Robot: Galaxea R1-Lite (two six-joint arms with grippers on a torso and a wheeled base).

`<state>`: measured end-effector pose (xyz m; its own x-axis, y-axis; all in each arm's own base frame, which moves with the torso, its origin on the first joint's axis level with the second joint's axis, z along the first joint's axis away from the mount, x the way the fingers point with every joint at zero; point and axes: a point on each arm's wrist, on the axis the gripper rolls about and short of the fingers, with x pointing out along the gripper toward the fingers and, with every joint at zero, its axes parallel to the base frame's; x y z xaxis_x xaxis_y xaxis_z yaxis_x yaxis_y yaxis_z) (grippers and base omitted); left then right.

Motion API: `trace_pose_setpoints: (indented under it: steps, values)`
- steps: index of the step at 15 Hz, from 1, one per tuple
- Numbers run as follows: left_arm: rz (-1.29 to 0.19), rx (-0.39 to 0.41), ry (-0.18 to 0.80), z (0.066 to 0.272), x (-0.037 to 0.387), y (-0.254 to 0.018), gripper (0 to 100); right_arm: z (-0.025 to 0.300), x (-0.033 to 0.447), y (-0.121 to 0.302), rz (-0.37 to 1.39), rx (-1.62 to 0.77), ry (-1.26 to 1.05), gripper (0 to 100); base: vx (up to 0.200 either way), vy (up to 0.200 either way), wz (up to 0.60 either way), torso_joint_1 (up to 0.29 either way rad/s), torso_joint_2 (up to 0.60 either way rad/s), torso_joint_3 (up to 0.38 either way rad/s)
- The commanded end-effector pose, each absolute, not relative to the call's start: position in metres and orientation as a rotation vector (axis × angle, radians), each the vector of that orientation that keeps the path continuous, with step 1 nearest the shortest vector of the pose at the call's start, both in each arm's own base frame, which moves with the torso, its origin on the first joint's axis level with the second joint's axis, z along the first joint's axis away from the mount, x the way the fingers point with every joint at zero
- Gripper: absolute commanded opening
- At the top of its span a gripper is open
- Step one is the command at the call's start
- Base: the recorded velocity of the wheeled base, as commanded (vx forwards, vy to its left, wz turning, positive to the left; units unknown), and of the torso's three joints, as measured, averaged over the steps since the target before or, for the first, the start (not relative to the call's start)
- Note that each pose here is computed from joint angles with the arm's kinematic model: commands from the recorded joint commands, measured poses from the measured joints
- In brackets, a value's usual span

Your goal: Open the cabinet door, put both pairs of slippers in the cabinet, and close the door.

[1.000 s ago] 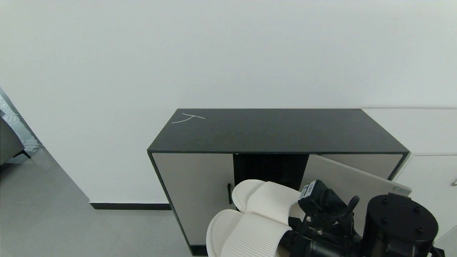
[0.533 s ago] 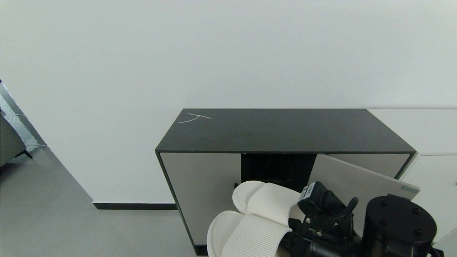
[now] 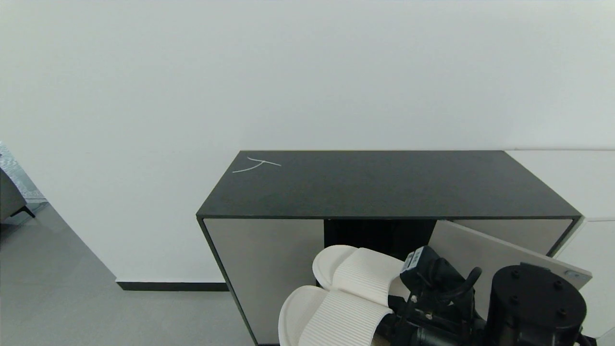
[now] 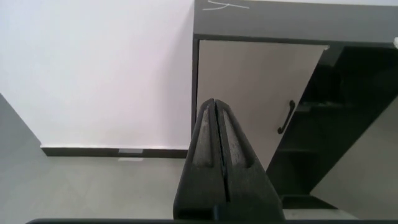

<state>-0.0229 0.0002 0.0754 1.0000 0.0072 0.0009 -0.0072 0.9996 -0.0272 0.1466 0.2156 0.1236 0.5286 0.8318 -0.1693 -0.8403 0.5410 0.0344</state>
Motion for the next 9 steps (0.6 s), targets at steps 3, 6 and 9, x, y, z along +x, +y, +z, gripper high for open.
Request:
trace_pose_setpoints:
  steps: [3,6,9]
  values:
    - [0.008,-0.028,0.000,0.0755,-0.0228,0.0002,0,0.1229,0.1463,0.2152,1.000,-0.054,0.174,0,0.000,0.000,0.00,-0.193,0.39,0.209]
    - [0.008,-0.028,0.000,0.0755,-0.0228,0.0002,0,0.1225,0.1464,0.2154,1.000,-0.055,0.176,0,0.000,0.000,0.00,-0.237,0.52,0.279]
    - [0.009,-0.029,0.000,0.0755,-0.0228,0.0003,0,0.1225,0.1467,0.2152,0.998,-0.055,0.176,0,0.000,0.000,0.00,-0.258,0.55,0.294]
